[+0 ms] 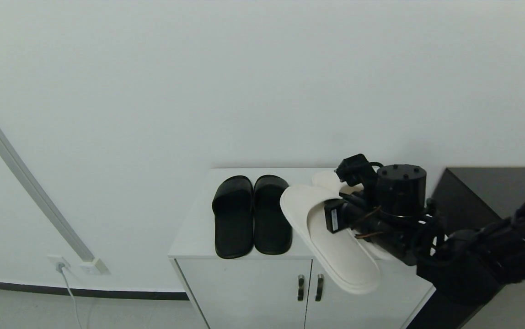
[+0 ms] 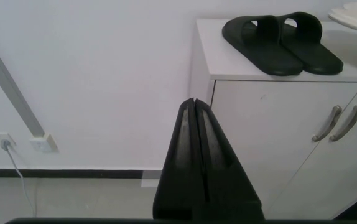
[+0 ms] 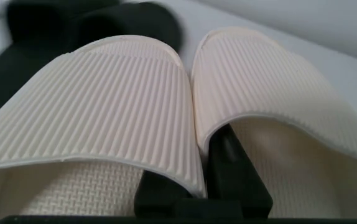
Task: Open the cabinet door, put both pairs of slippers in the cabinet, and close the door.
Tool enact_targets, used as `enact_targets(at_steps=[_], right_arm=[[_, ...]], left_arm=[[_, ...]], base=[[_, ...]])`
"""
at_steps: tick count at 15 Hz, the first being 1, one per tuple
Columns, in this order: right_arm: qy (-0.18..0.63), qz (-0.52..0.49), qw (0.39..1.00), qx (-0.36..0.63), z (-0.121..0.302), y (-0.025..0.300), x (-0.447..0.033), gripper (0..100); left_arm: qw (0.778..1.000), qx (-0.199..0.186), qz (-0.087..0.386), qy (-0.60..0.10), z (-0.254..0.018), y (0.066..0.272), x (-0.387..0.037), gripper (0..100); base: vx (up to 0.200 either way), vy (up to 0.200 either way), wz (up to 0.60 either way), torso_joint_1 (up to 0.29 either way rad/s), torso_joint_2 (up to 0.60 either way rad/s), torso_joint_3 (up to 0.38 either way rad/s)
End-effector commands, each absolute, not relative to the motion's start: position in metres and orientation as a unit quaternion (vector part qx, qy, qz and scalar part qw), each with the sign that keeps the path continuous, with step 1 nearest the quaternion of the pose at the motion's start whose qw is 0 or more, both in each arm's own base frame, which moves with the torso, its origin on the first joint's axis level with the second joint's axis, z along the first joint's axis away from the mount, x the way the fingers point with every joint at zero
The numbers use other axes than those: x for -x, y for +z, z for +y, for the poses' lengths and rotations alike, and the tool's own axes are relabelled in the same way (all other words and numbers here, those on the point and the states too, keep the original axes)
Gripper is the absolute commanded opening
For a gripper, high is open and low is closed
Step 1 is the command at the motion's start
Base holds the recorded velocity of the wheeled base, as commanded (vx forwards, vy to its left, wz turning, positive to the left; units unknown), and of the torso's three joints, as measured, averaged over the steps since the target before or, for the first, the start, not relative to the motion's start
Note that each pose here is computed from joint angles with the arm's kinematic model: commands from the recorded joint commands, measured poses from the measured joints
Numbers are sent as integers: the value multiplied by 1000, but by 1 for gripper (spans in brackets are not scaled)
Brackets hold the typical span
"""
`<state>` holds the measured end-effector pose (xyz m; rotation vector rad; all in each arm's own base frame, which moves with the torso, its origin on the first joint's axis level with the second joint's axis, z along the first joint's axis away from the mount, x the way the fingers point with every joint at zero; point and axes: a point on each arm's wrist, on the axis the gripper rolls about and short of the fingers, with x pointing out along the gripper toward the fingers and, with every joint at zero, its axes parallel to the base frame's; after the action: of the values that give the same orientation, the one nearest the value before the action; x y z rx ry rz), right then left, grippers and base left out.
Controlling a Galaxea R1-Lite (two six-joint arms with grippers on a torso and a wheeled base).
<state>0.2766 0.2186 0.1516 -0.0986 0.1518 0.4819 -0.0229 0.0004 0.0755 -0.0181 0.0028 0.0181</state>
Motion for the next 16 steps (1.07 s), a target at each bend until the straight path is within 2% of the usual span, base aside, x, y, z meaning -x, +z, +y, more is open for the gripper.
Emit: enact_targets(at_steps=[1,4,9,16], right_arm=[[333,73,939,42,193,177,-219,0],[402,111,908,40,182,175,-195,0],[412,123,902,36,185,172,-192,0],[422,133,896,38,184,165,-190,0]], left_arm=[[1000,9,1,9,0,75,23,0],[1000,8,2,9,0,75,23,0],[1000,8,2,9,0,75,23,0],[1000,8,2,8,0,75,23,0]], base=[[0,0,0,0,0,0],[0,0,0,0,0,0],[0,0,0,0,0,0],[-200,0,0,2,3,0]])
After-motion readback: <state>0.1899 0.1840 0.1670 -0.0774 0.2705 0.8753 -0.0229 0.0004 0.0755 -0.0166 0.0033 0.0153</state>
